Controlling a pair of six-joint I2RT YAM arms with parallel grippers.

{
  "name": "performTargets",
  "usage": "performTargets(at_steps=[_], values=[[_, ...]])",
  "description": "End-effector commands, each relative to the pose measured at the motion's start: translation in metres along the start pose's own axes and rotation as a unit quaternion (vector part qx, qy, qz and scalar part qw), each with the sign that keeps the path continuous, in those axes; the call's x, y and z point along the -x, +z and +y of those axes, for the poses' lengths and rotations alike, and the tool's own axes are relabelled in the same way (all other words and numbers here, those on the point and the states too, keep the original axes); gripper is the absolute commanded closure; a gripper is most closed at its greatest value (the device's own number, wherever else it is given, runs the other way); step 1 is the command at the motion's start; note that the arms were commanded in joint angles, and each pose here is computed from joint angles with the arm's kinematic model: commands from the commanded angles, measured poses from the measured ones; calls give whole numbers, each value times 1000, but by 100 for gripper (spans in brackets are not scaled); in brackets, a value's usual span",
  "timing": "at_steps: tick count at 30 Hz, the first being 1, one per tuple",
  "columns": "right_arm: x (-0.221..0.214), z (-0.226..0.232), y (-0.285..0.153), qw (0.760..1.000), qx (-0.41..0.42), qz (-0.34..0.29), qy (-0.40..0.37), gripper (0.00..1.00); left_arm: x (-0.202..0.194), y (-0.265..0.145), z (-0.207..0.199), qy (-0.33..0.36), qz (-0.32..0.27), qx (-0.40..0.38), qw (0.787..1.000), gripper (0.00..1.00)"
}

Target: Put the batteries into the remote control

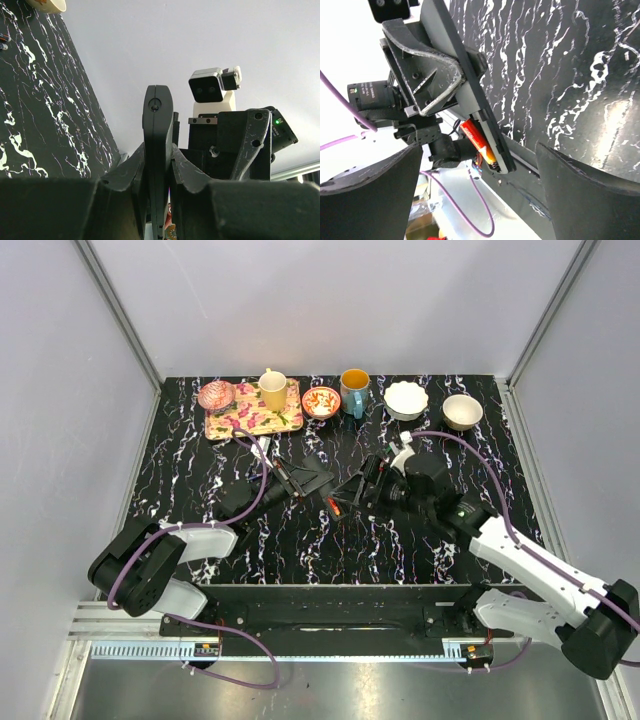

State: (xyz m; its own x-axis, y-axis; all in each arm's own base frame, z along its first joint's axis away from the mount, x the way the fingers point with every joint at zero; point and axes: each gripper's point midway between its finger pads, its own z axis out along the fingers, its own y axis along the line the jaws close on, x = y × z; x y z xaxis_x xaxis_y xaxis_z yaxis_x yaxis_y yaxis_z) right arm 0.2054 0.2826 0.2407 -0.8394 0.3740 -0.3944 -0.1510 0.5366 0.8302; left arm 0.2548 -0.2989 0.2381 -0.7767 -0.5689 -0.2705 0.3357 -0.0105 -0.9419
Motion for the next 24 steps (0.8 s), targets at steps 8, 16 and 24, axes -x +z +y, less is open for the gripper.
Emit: performTargets(at_steps=[8, 16, 24], values=[[-8, 17, 19, 997, 57, 41, 32, 3, 10, 3, -42, 29, -18, -73, 997, 100], [-8, 10, 26, 997, 52, 41, 50, 7, 10, 2, -45, 30, -18, -76, 996, 100], [-1, 5, 29, 995, 57, 29, 82, 11, 10, 2, -44, 32, -17, -76, 996, 100]])
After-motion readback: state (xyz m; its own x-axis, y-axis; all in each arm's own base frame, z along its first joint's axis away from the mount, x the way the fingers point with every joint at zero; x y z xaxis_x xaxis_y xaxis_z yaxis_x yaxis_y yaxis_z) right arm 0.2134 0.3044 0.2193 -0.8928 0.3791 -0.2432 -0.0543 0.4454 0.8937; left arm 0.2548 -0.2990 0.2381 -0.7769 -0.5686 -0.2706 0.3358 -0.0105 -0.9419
